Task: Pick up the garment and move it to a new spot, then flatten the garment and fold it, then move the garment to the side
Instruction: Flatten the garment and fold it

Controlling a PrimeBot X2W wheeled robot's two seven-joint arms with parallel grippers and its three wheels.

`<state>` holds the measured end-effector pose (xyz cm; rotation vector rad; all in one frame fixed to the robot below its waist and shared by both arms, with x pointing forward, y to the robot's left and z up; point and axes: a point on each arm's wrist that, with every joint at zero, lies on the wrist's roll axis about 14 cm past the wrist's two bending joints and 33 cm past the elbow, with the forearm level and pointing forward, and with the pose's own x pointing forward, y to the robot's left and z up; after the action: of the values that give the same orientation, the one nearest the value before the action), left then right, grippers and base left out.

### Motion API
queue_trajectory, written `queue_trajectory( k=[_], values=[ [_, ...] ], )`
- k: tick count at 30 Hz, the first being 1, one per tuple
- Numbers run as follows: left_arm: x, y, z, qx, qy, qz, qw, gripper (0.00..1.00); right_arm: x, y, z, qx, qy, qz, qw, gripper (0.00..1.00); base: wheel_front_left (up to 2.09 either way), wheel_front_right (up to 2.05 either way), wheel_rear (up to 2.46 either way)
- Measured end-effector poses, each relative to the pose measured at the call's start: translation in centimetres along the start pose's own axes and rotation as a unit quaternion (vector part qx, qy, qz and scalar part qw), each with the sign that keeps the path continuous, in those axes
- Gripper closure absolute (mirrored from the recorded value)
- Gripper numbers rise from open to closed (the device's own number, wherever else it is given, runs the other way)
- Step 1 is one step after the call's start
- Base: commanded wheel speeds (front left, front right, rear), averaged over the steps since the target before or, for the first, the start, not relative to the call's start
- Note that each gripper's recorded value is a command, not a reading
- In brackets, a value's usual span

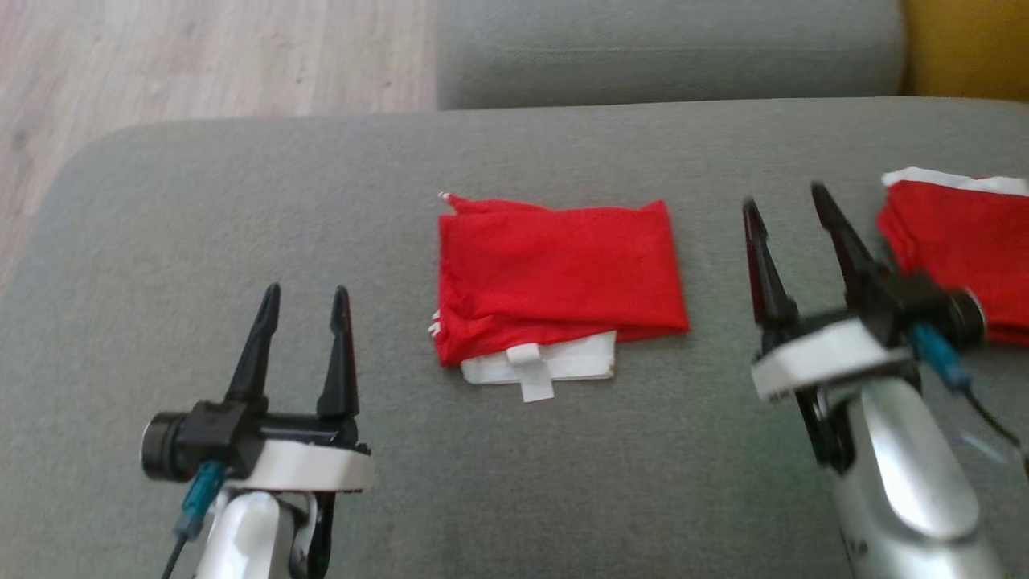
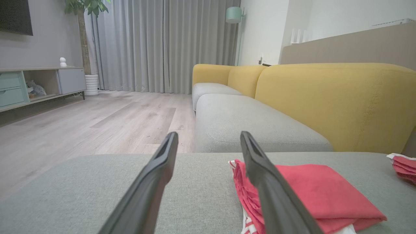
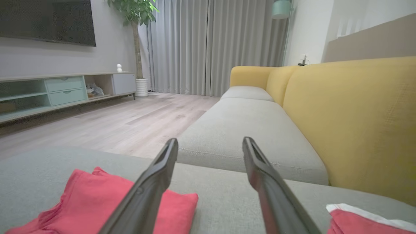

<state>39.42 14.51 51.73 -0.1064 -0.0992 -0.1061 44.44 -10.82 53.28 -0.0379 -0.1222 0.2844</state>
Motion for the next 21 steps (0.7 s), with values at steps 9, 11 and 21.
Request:
queue_trajectory(
  k=[9,11,21],
  values=[
    [-1.8,-0.4,-0.8,-0.014,0.012,0.008,1.0,0.0,-6.5,-2.5,-2.1,0.036,0.027,-0.065,0.997,0.0,0.0,0.0,0.0],
    [-2.3,-0.4,-1.0,-0.015,0.016,0.011,1.0,0.0,-7.1,-2.6,-2.2,0.043,0.028,-0.071,0.996,0.0,0.0,0.0,0.0],
    [-2.4,-0.4,-1.1,-0.016,0.017,0.011,1.0,0.0,-7.0,-2.5,-1.8,0.048,0.021,-0.072,0.996,0.0,0.0,0.0,0.0]
  ],
)
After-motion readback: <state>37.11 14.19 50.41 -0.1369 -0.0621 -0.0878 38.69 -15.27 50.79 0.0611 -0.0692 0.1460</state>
